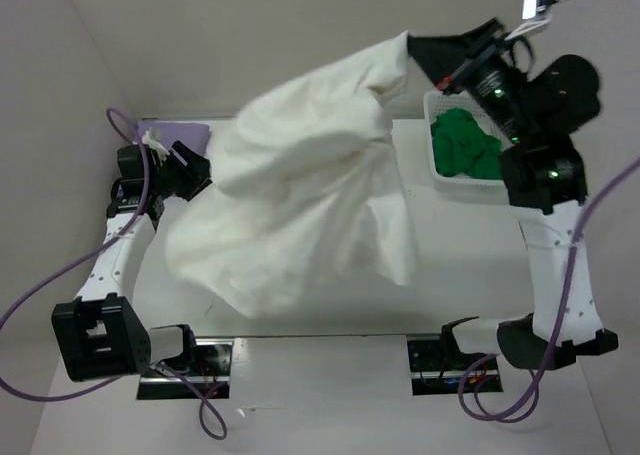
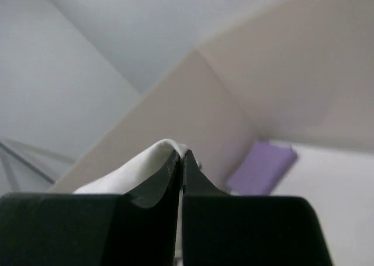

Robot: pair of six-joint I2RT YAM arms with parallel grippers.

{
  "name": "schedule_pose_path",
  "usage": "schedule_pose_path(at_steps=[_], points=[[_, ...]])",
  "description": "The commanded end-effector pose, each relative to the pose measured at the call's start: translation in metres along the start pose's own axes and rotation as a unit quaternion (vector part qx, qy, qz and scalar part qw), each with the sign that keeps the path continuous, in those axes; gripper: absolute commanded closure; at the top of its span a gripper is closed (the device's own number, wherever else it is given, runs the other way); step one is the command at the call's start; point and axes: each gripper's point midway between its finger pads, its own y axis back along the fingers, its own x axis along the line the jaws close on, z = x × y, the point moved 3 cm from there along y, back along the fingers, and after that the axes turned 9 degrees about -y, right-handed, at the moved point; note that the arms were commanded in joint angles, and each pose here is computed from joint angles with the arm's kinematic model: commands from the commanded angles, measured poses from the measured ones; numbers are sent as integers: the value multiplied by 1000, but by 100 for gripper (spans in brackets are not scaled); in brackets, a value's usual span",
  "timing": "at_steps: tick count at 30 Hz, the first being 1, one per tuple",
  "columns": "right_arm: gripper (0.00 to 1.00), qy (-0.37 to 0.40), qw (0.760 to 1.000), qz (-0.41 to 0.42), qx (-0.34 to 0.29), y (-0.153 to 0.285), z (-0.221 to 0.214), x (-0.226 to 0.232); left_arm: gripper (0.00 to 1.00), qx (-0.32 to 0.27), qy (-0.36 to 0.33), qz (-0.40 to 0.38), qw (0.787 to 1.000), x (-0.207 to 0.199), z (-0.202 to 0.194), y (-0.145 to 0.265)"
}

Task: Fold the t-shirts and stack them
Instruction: Move the tshirt to the center of the board

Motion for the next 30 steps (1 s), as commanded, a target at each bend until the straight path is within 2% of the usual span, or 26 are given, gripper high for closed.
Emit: schedule_pose_path(at_steps=[1,2,3,5,7,12,14,17,18,20,21,22,24,25,27,28,30], points=[[99,-99,977,-136,128,-29,-95,-150,32,-6,-9,-20,1000,-13,2,16],[99,-108,973,-149,141,-23,-110,-166,32,-9,-4,-9,1000,-6,2,16],[99,-128,958,-189,174,-7,-145,-205,32,-2,1,-4,1000,-1,-4,14],[99,-147,934,-237,222,17,-193,-245,32,0,4,-5,1000,3,-8,15],[99,-150,918,-262,256,37,-231,-262,32,9,10,2,1000,10,-14,12],[99,-137,901,-294,288,54,-278,-275,32,12,-8,14,1000,16,-16,12],[99,-127,901,-300,285,50,-279,-279,32,19,-9,19,1000,19,-19,10],[99,-113,908,-301,270,28,-268,-280,32,29,-45,18,998,10,-24,8],[97,-107,911,-295,268,21,-265,-279,32,49,-58,16,997,5,-37,3],[88,-100,912,-304,256,3,-259,-285,32,66,-95,5,993,-11,-47,-1],[80,-95,910,-308,262,0,-259,-287,32,80,-102,0,991,-17,-58,-6],[75,-86,917,-295,255,-14,-249,-280,32,106,-125,-24,986,-37,-81,-9],[65,-67,913,-314,251,-24,-249,-289,32,131,-141,-43,980,-53,-109,-14],[57,-56,915,-320,241,-30,-238,-285,32,157,-161,-76,971,-78,-137,-12],[50,-30,908,-353,222,-27,-229,-294,32,180,-166,-78,966,-92,-167,-18],[46,-21,907,-359,217,-21,-227,-294,32,202,-183,-100,957,-112,-190,-13],[47,-20,903,-377,206,1,-218,-300,30,218,-190,-110,951,-128,-211,-18]])
